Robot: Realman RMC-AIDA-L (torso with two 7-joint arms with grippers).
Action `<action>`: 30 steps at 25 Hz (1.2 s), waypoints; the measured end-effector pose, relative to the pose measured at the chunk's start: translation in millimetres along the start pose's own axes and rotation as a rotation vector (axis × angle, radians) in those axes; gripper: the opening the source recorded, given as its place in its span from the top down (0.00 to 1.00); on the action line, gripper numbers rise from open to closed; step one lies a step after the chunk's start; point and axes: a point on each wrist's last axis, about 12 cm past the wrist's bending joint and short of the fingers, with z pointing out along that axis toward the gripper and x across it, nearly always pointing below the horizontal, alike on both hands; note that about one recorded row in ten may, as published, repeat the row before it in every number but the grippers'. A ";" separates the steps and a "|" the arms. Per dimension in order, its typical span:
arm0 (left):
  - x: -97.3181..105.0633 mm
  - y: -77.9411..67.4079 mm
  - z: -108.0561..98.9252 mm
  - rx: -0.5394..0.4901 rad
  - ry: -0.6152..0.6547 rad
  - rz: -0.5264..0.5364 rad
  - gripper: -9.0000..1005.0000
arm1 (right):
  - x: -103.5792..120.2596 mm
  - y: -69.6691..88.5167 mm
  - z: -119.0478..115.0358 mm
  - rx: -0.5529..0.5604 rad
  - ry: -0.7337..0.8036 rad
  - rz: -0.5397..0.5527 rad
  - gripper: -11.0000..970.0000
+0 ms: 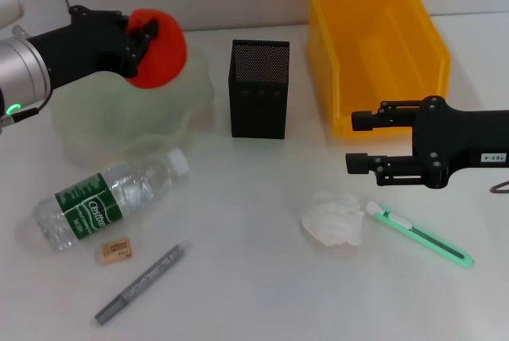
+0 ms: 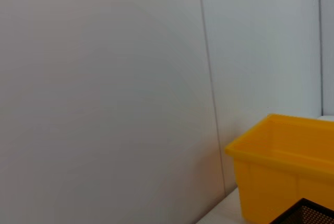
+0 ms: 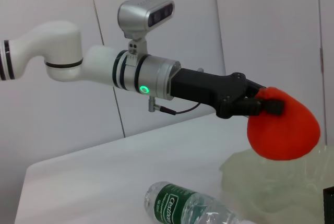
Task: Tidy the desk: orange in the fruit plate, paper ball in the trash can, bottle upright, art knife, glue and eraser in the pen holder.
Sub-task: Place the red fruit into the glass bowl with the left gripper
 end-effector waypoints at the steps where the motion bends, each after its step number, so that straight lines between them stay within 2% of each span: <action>1: 3.0 5.9 1.0 -0.014 0.001 -0.031 0.91 | 0.1 0.1 -0.1 0.000 0.000 0.000 0.31; 13: 20.4 21.2 5.4 -0.061 0.033 -0.070 0.88 | 1.4 1.1 -0.3 -0.001 -0.003 0.005 0.31; 30: 32.2 22.0 3.7 -0.086 0.055 -0.097 0.83 | 0.7 1.3 -0.9 -0.001 -0.002 0.005 0.31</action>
